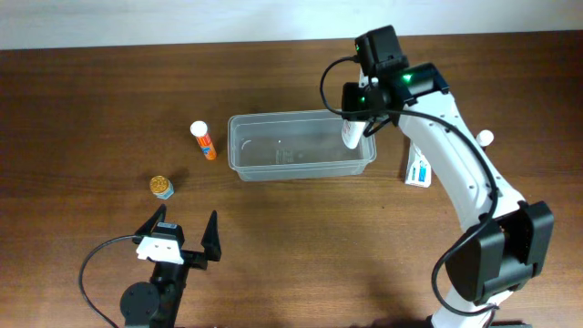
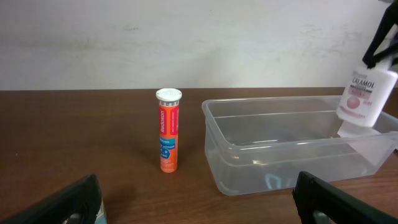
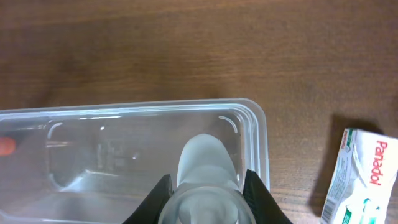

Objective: Pack container
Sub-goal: 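Lift the spray bottle and carry it left over the container, then lower the spray bottle into the container's right end and release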

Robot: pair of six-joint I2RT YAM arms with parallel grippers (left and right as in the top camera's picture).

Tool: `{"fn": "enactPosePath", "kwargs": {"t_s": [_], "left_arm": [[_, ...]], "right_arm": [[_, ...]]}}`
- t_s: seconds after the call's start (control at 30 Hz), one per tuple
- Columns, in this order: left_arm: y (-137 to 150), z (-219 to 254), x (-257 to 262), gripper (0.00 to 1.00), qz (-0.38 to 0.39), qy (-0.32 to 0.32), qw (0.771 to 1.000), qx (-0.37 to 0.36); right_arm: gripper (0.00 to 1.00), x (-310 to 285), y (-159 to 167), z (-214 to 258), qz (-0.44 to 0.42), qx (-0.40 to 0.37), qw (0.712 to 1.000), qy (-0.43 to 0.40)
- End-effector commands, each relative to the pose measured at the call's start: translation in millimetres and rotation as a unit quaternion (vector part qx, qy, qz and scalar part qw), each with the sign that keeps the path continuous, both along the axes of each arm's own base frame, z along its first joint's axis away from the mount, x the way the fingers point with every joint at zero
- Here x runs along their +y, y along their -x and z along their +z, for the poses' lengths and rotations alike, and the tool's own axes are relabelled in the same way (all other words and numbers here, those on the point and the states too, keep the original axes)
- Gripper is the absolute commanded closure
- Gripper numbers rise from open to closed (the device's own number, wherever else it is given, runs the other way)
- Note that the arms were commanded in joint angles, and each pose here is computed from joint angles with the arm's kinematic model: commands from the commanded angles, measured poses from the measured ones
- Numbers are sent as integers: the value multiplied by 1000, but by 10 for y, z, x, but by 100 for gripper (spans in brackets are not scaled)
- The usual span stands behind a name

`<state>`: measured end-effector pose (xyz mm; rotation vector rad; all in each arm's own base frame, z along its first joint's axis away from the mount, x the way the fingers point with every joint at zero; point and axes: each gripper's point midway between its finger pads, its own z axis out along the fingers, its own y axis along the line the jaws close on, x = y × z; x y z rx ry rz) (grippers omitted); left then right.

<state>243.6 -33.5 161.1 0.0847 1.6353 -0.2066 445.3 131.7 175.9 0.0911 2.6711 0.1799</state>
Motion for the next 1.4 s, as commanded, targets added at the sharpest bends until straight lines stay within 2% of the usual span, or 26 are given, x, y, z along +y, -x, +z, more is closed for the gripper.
{"fn": "enactPosePath", "kwargs": {"t_s": [0.0, 0.13, 0.77, 1.23, 1.37], "left_arm": [[0, -4, 27, 0, 7, 3, 1000, 0], [0, -4, 26, 1, 6, 3, 1000, 0], [0, -4, 27, 1, 7, 3, 1000, 0], [0, -4, 26, 1, 6, 3, 1000, 0], [0, -4, 26, 1, 6, 3, 1000, 0]], "right_arm": [[84, -77, -16, 73, -33, -16, 999, 10], [84, -169, -11, -1, -70, -14, 997, 20], [84, -136, -97, -564, -70, -37, 997, 10], [82, -36, -114, -562, 2, -50, 998, 34], [79, 77, -104, -548, 27, -57, 997, 41]]}}
